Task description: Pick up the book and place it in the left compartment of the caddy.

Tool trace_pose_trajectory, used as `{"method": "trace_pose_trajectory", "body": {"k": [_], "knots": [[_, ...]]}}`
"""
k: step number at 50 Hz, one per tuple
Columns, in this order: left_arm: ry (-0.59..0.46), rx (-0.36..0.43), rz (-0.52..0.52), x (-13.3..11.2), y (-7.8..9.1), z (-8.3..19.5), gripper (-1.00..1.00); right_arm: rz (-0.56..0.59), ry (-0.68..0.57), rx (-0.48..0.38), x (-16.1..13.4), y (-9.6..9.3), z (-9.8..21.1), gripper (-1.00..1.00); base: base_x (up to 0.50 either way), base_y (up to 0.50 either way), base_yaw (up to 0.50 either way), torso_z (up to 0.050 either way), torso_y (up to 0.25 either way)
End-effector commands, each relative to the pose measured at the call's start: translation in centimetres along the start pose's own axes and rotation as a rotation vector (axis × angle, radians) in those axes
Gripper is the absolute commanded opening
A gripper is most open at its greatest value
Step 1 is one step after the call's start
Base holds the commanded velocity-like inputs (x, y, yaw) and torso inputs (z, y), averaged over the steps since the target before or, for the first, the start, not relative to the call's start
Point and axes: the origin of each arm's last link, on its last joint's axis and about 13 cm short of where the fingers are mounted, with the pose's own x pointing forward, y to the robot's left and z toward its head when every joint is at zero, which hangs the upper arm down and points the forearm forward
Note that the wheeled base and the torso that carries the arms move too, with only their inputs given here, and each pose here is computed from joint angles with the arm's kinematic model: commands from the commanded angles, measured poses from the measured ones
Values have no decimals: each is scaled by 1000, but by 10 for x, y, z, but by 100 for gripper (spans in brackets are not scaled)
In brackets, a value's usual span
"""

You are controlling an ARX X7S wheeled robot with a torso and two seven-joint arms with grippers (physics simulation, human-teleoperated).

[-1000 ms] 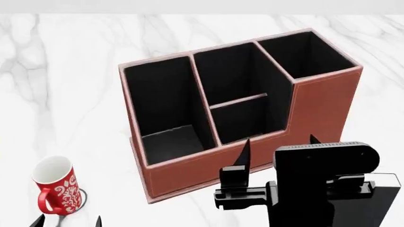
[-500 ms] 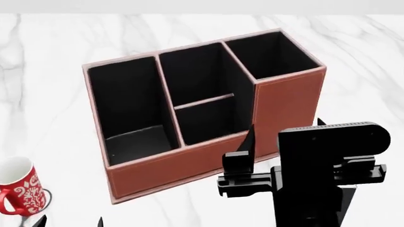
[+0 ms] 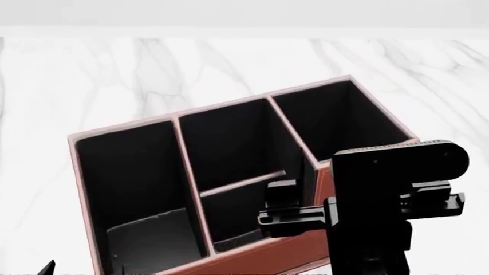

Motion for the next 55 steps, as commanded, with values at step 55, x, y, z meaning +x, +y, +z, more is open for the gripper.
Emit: {"method": "trace_pose_trajectory", "body": {"k": [55], "knots": [[19, 8, -7, 1, -2, -3, 100, 684, 469, -544, -13, -67, 127, 100, 0, 0, 0, 0, 0]]}}
